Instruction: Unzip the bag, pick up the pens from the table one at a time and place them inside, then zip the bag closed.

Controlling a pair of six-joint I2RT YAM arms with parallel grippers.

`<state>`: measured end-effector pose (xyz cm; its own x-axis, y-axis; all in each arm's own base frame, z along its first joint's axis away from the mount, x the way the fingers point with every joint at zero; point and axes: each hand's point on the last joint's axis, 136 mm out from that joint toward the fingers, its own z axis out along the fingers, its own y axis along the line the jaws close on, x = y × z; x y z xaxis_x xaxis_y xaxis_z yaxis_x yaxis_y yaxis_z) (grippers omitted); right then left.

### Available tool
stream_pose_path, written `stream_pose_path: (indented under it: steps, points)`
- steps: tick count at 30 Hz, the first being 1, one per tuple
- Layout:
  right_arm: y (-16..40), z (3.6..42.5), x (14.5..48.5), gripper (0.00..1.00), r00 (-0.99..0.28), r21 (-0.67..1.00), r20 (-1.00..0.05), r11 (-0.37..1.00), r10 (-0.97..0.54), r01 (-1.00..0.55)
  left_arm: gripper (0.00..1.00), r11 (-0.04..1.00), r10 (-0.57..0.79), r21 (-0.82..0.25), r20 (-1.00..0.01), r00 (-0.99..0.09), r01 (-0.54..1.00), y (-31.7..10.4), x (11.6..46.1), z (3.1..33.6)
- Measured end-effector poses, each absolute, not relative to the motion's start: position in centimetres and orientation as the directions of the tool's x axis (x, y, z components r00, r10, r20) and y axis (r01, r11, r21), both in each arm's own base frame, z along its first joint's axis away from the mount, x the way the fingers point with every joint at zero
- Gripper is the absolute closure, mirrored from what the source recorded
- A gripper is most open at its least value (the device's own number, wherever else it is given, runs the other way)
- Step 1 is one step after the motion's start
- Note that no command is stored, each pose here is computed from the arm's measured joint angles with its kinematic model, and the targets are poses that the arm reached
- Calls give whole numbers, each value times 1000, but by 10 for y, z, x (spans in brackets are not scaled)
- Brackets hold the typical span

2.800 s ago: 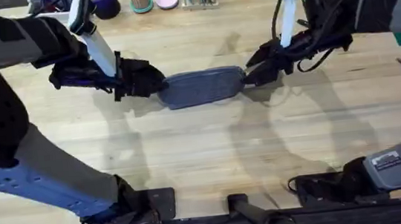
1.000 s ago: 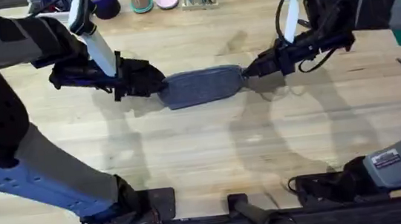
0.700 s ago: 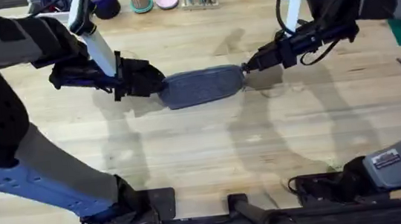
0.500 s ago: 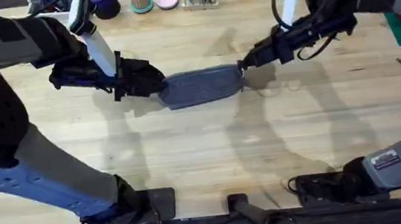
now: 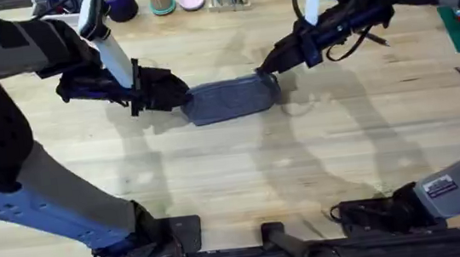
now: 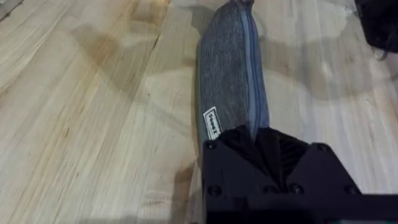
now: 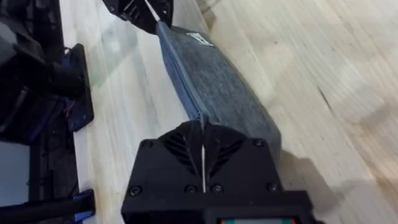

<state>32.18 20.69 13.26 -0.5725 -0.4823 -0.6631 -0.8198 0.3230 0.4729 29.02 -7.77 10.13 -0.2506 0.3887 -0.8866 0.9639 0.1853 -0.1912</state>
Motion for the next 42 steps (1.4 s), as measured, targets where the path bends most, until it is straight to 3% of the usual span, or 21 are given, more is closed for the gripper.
stream_pose_path:
  steps: [26,42]
  points:
    - [278,134,307,971,-433,364,-698,239,-570,-900,959,185,389,-192,-886,-251,964,-78,290,101]
    - [323,145,311,971,-362,274,-755,238,-547,-932,959,185,388,-191,-887,-251,964,-78,290,101]
